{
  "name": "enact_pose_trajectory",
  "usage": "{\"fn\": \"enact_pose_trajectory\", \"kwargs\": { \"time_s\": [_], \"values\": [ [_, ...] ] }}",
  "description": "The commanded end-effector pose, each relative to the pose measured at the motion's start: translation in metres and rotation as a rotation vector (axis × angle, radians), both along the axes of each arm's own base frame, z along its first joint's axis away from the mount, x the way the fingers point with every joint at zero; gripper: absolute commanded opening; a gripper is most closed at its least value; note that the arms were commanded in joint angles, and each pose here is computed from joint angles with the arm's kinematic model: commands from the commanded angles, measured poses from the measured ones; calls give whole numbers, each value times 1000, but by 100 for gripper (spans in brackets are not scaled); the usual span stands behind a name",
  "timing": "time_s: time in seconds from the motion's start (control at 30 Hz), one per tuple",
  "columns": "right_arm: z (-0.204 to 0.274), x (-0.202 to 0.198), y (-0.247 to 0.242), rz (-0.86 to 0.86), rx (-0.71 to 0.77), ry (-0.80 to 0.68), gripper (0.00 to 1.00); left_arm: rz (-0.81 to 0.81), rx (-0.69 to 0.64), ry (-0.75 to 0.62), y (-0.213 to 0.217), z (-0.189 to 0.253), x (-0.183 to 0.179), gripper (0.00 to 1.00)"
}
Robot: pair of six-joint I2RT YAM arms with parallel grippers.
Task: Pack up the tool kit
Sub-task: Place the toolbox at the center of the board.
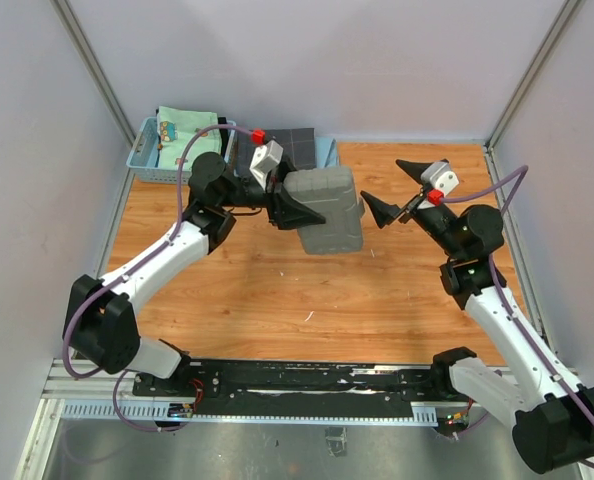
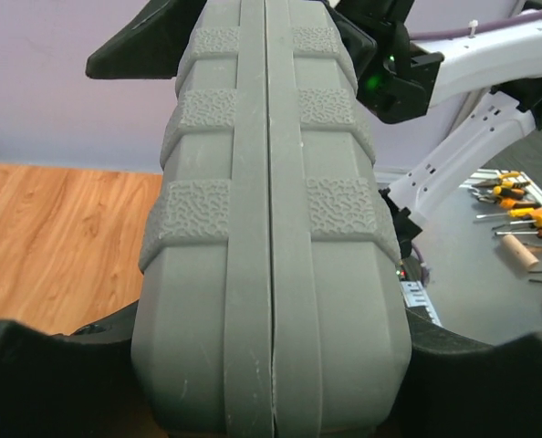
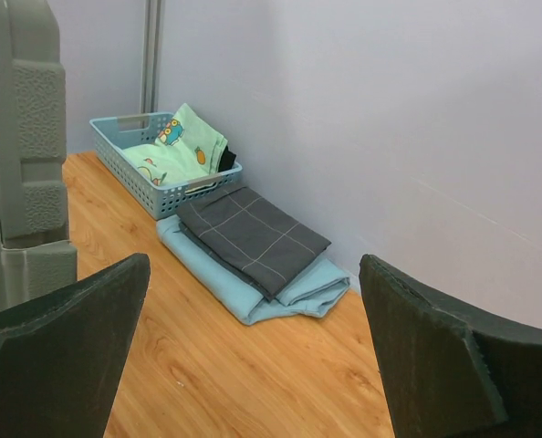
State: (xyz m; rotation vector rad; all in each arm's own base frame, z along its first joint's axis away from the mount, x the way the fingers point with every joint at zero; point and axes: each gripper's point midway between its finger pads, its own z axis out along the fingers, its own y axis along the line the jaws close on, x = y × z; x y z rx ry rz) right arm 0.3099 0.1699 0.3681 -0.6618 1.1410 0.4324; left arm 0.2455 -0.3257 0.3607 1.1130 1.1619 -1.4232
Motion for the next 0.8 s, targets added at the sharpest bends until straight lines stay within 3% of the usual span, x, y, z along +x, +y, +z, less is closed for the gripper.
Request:
{"fn": "enact_pose_trajectory", "kwargs": {
  "time_s": [0.0, 0.17, 0.33, 0.37, 0.63, 0.77],
  "values": [
    [4, -5, 2, 15, -9, -38, 98, 30, -51, -202, 8, 26, -7, 0],
    [-5, 0, -16, -97, 2, 35, 98, 113, 54, -343, 10, -14, 10, 0],
    [-33, 10, -27, -172, -55, 234, 98, 177, 213, -545, 15, -65, 34, 0],
    [-38, 8, -20, -148, 98, 395, 99, 192, 243, -596, 16, -75, 39, 0],
    [-86, 18, -11, -146, 165, 842, 99, 276, 429, -1057, 18, -133, 61, 0],
    [-105, 24, -13, -172, 202, 1032, 95, 258, 488, -1209, 17, -159, 58, 0]
  ]
}}
